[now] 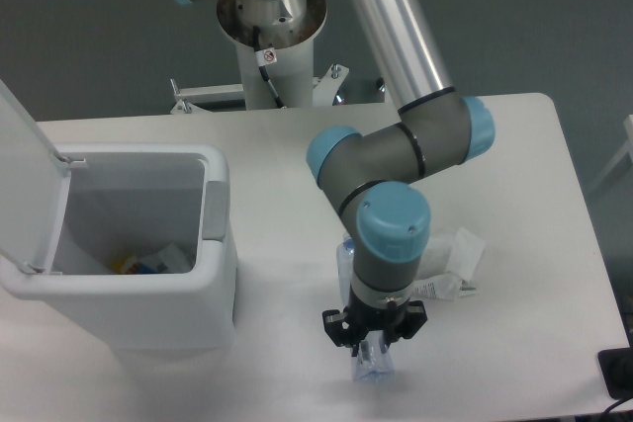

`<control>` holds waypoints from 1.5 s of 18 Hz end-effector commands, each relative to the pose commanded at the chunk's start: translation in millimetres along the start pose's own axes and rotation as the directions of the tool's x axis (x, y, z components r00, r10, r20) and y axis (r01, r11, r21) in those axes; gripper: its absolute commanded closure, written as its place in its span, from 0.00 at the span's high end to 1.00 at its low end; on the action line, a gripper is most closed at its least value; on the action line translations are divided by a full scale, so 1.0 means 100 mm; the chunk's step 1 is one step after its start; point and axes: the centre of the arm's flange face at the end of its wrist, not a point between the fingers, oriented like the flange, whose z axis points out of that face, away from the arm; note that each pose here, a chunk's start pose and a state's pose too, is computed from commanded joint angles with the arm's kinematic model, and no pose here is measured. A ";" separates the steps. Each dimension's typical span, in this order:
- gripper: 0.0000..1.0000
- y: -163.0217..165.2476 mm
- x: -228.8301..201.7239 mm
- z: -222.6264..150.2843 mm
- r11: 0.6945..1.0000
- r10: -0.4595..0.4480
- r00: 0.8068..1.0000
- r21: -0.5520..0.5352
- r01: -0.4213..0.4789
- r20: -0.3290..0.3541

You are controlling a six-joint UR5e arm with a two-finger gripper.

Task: Place the trash in the trash can
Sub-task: 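Lift the bottle and carry it over the trash can opening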

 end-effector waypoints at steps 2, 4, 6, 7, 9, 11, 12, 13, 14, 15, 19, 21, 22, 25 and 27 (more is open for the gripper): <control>0.42 -0.05 0.00 -0.24 0.998 0.002 0.999 0.061 0.000 -0.032; 0.42 -0.10 -0.01 -0.53 0.992 0.007 0.998 0.127 0.002 -0.068; 0.42 -0.17 -0.03 -0.80 0.980 0.018 0.996 0.197 0.000 -0.091; 0.42 -0.20 0.00 -0.95 0.974 0.028 0.994 0.227 -0.004 -0.103; 0.42 -0.24 0.09 -1.24 0.960 0.055 0.987 0.281 -0.011 -0.150; 0.42 -0.24 0.10 -1.45 0.949 0.067 0.983 0.316 -0.010 -0.169; 0.42 -0.24 0.11 -1.53 0.944 0.075 0.981 0.331 -0.012 -0.177; 0.42 -0.25 0.13 -1.63 0.938 0.083 0.979 0.347 -0.014 -0.184; 0.42 -0.27 0.14 -1.74 0.931 0.091 0.977 0.365 -0.015 -0.192; 0.42 -0.30 0.17 -1.85 0.922 0.105 0.974 0.388 -0.020 -0.199; 0.42 -0.39 0.34 -2.28 0.879 0.178 0.955 0.476 -0.045 -0.238; 0.42 -0.42 0.40 -2.40 0.864 0.194 0.947 0.501 -0.041 -0.257; 0.42 -0.41 0.46 -2.50 0.855 0.210 0.937 0.517 -0.038 -0.279; 0.42 -0.33 0.64 -2.71 0.839 0.250 0.910 0.542 -0.033 -0.332; 0.42 -0.31 0.74 -2.82 0.829 0.274 0.898 0.558 -0.038 -0.345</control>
